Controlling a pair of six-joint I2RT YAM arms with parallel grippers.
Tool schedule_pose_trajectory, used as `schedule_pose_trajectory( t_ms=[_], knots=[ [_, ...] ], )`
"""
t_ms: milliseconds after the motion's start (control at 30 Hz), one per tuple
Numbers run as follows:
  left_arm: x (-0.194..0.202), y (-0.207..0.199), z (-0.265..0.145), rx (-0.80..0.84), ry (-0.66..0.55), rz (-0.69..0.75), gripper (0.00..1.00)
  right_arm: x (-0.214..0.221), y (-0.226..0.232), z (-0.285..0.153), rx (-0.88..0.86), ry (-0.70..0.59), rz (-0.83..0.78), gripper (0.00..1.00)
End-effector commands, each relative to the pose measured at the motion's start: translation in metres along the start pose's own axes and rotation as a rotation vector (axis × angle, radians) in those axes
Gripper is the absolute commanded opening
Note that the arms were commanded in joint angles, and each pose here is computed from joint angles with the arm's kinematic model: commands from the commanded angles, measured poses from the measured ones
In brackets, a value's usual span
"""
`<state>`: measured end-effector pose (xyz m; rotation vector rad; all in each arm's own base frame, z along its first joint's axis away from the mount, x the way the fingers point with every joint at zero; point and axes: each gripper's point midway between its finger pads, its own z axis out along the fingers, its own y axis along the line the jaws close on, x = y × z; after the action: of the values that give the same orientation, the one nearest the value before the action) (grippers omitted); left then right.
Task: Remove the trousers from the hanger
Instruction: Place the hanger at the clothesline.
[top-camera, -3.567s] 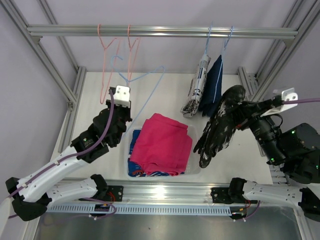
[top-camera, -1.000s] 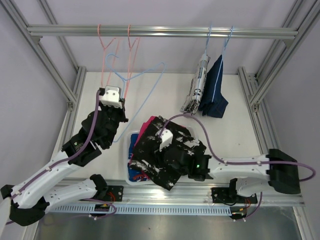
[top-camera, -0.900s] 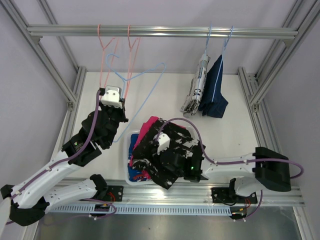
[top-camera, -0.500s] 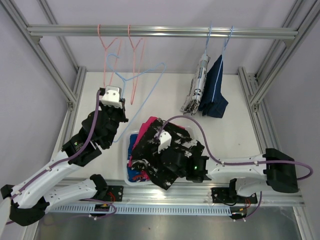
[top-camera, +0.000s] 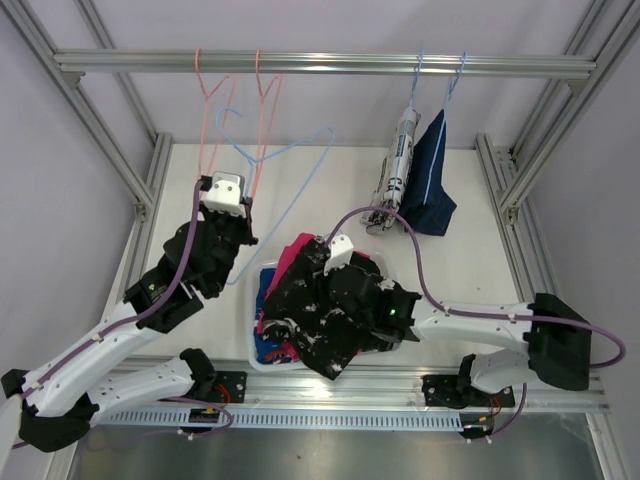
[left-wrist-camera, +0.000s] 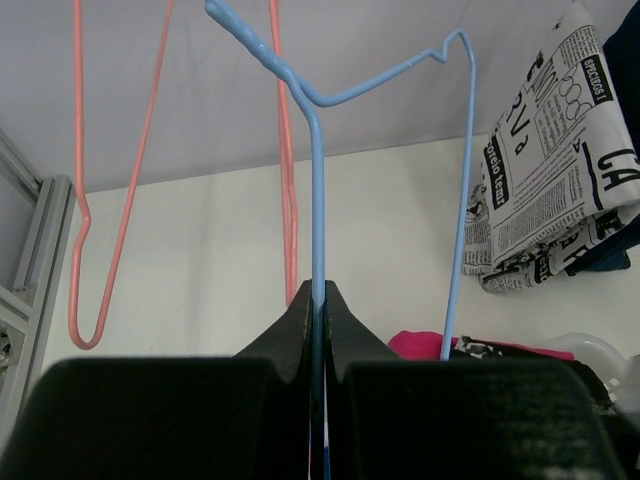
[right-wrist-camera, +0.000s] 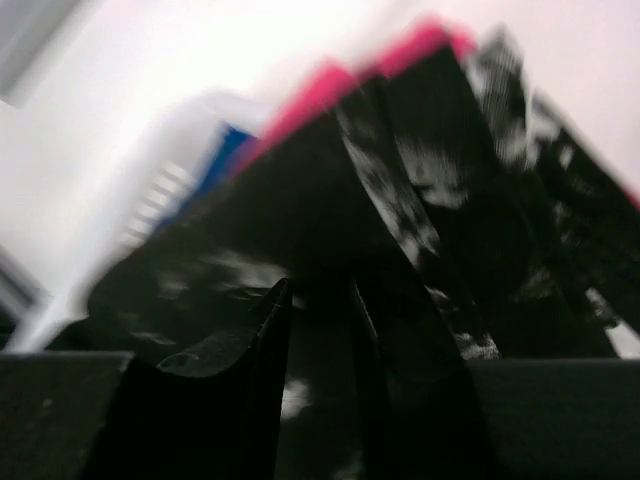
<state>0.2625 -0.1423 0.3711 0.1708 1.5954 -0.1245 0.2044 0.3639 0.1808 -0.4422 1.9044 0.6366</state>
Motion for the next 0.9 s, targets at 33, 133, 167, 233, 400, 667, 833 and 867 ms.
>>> schedule_pose_trajectory(
  t_ms=[33,133,167,233,400,667,833,867],
  knots=[
    [-0.01,-0.005,0.0,0.031,-0.024,-0.024,0.01,0.062,-0.02,0.026,0.055,0.111,0.039,0.34],
    [-0.009,-0.005,0.001,0.032,-0.022,-0.02,0.01,0.091,-0.024,0.029,0.064,0.17,0.037,0.34],
    [-0.01,-0.005,0.001,0.032,-0.023,-0.023,0.01,0.093,-0.023,0.028,0.062,0.173,0.034,0.34],
    [-0.009,-0.005,0.001,0.031,-0.021,-0.018,0.01,0.087,-0.017,0.02,0.05,0.165,0.023,0.34],
    [-0.008,-0.007,0.001,0.037,-0.02,-0.017,0.01,0.046,-0.004,-0.006,0.059,0.089,-0.002,0.4],
    [-0.012,-0.014,-0.003,0.103,-0.033,0.02,0.01,0.008,0.007,-0.063,0.058,-0.015,0.045,0.53],
    [-0.023,-0.018,-0.014,0.183,-0.072,0.059,0.01,-0.001,-0.003,-0.091,0.068,-0.057,0.076,0.56],
    [-0.024,-0.016,-0.016,0.185,-0.074,0.064,0.01,0.0,-0.006,-0.095,0.07,-0.058,0.077,0.56]
  ],
)
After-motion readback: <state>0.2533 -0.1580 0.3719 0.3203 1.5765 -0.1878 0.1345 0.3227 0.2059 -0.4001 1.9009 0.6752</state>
